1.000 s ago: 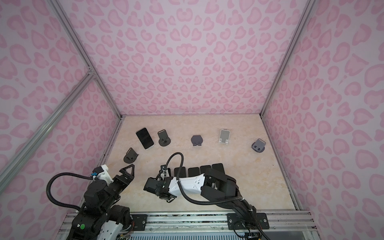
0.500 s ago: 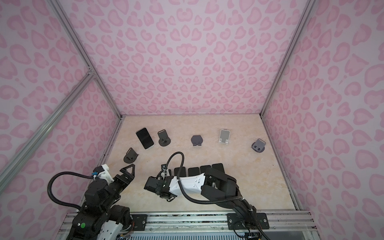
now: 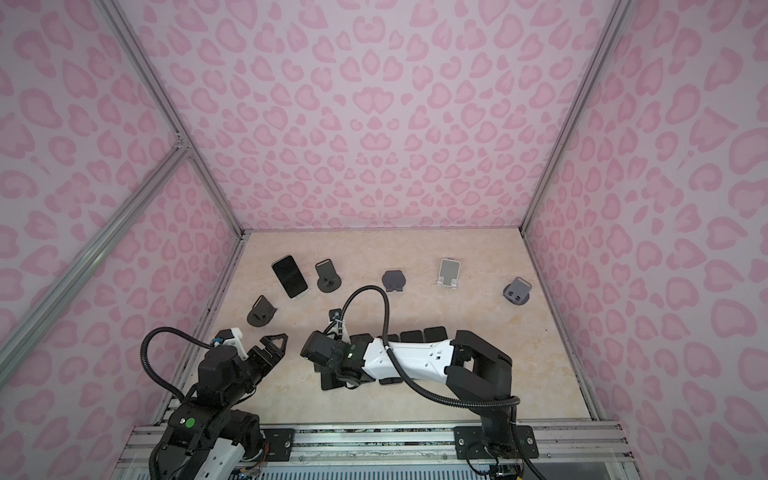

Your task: Remove the phone from the phone stand

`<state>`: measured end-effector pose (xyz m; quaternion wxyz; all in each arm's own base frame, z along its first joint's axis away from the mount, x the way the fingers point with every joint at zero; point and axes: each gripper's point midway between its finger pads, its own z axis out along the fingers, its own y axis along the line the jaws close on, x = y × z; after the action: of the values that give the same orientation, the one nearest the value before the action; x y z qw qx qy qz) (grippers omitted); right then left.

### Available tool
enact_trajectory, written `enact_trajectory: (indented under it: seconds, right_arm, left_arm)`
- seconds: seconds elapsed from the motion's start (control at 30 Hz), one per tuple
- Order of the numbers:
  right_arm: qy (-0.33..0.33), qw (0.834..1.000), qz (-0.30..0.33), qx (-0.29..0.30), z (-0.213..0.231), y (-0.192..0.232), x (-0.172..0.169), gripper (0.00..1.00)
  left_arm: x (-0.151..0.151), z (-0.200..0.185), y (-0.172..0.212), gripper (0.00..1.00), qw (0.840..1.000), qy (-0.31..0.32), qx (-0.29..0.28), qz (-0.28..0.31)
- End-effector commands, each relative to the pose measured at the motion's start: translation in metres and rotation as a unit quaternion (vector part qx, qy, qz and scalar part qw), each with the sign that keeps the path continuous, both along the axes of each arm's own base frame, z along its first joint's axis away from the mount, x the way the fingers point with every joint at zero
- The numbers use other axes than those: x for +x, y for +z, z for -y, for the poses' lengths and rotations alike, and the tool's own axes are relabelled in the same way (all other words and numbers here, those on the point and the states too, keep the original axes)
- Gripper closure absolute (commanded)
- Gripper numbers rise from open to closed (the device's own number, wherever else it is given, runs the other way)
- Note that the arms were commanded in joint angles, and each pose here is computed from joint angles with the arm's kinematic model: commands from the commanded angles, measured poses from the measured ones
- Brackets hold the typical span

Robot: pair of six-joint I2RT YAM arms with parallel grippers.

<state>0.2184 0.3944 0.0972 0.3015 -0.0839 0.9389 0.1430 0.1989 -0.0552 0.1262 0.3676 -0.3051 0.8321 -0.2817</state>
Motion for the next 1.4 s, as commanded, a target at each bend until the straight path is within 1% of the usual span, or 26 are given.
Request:
enact_trajectory:
  seconds: [0.0, 0.07, 0.2, 0.3, 0.4, 0.5, 0.57, 0.7, 0.87, 1.03, 1.13, 1.37]
  right_arm:
    - [-0.026, 0.999, 0.005, 0.025, 0.028, -0.002, 0.020, 0.11]
    - [-0.039, 0.998, 0.002, 0.042, 0.047, -0.003, 0.027, 0.11]
    - [-0.056, 0.998, 0.012, 0.027, 0.084, -0.002, 0.040, 0.10]
    - [-0.070, 0.997, 0.018, 0.026, 0.107, 0.002, 0.052, 0.10]
    - [-0.085, 0.995, 0.025, 0.039, 0.127, 0.009, 0.063, 0.09]
    - [-0.098, 0.993, 0.030, 0.056, 0.142, 0.013, 0.071, 0.09]
    - [-0.104, 0.992, 0.033, 0.062, 0.149, 0.013, 0.074, 0.09]
    - [-0.113, 0.991, 0.029, 0.061, 0.161, 0.008, 0.079, 0.08]
    - [-0.120, 0.990, 0.032, 0.070, 0.172, 0.009, 0.081, 0.08]
    - [-0.126, 0.989, 0.036, 0.074, 0.180, 0.010, 0.083, 0.09]
    - [-0.127, 0.988, 0.037, 0.076, 0.182, 0.012, 0.086, 0.09]
    - [-0.137, 0.986, 0.035, 0.086, 0.188, 0.009, 0.084, 0.09]
  left_arm:
    - [0.006, 0.014, -0.005, 0.06, 0.999, -0.029, -0.016, -0.001]
    - [0.009, 0.018, -0.009, 0.06, 0.999, -0.037, 0.000, -0.009]
    - [0.014, 0.030, -0.017, 0.06, 0.997, -0.058, 0.037, -0.033]
    - [0.018, 0.040, -0.027, 0.05, 0.994, -0.071, 0.053, -0.060]
    - [0.025, 0.050, -0.036, 0.04, 0.992, -0.080, 0.055, -0.079]
    - [0.032, 0.063, -0.039, 0.04, 0.991, -0.094, 0.048, -0.081]
    - [0.035, 0.074, -0.041, 0.04, 0.989, -0.110, 0.052, -0.084]
    - [0.042, 0.091, -0.040, 0.04, 0.984, -0.131, 0.077, -0.089]
    - [0.046, 0.085, -0.041, 0.03, 0.982, -0.124, 0.110, -0.096]
    - [0.040, 0.087, -0.054, 0.03, 0.982, -0.119, 0.093, -0.114]
    - [0.036, 0.093, -0.064, 0.04, 0.978, -0.127, 0.096, -0.133]
    - [0.032, 0.112, -0.071, 0.03, 0.976, -0.139, 0.092, -0.137]
